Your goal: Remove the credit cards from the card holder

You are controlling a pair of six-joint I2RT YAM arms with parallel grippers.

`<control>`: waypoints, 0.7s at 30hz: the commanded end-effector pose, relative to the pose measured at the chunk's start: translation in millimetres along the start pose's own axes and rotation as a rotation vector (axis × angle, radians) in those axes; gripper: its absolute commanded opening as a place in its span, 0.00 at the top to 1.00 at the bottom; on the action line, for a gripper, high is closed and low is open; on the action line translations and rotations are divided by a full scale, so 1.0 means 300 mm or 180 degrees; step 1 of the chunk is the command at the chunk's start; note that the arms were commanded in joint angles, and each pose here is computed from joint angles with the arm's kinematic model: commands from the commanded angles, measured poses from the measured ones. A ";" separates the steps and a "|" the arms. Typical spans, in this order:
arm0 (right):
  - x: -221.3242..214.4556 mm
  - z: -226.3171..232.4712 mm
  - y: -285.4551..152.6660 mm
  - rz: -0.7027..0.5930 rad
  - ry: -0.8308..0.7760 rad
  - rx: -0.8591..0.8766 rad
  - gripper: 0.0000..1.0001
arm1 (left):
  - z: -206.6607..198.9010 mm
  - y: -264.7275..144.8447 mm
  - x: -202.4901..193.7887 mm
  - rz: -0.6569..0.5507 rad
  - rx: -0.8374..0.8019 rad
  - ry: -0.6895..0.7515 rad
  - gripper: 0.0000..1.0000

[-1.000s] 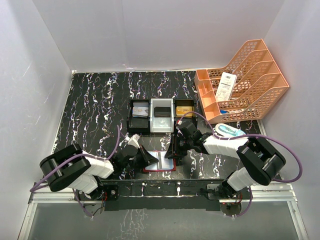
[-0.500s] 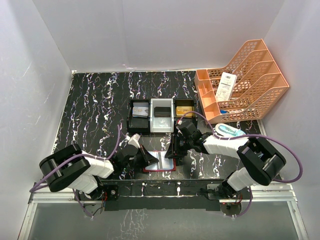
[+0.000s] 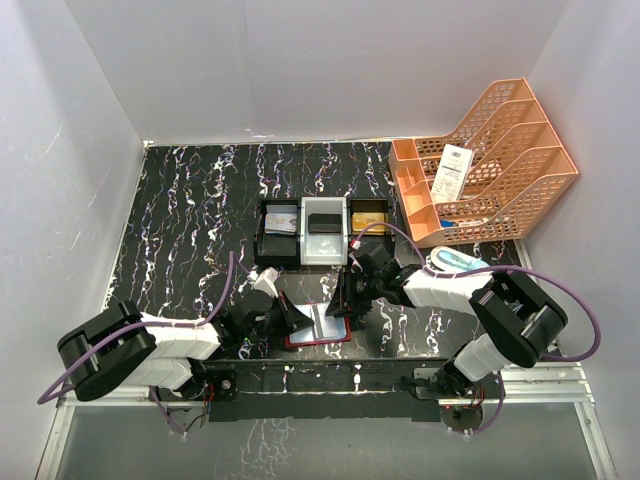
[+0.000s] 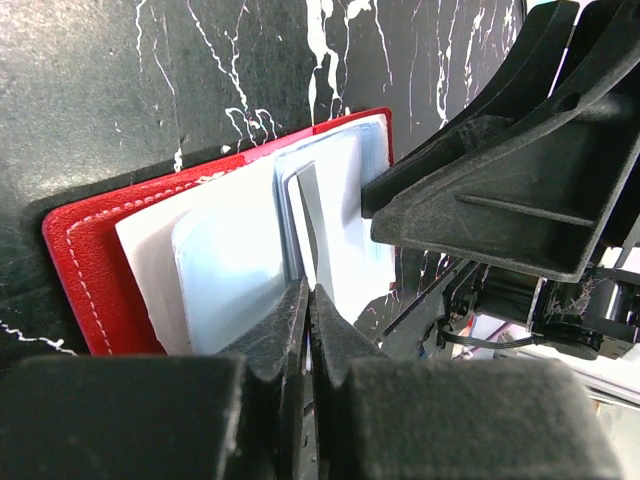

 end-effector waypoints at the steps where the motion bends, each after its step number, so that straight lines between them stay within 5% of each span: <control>1: -0.064 -0.175 0.028 0.0107 0.0040 -0.0674 0.69 | -0.040 -0.003 0.026 -0.0100 -0.0091 0.0073 1.00; 16: -0.067 -0.164 0.028 0.0141 0.0021 -0.0624 0.71 | -0.078 0.016 0.029 -0.0084 -0.0255 0.0005 1.00; 21: -0.066 -0.165 0.029 0.0135 0.0030 -0.0629 0.71 | -0.059 0.008 0.033 -0.0173 -0.0226 -0.0187 0.77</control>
Point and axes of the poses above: each gripper's point midway between its finger pads, its own y axis out along the fingers, its own z axis along the line the jaws close on, x = y × z, the point moved 2 cm from there along -y, back along the fingers, and after that the axes turned 8 degrees about y, right-handed, at the moved point
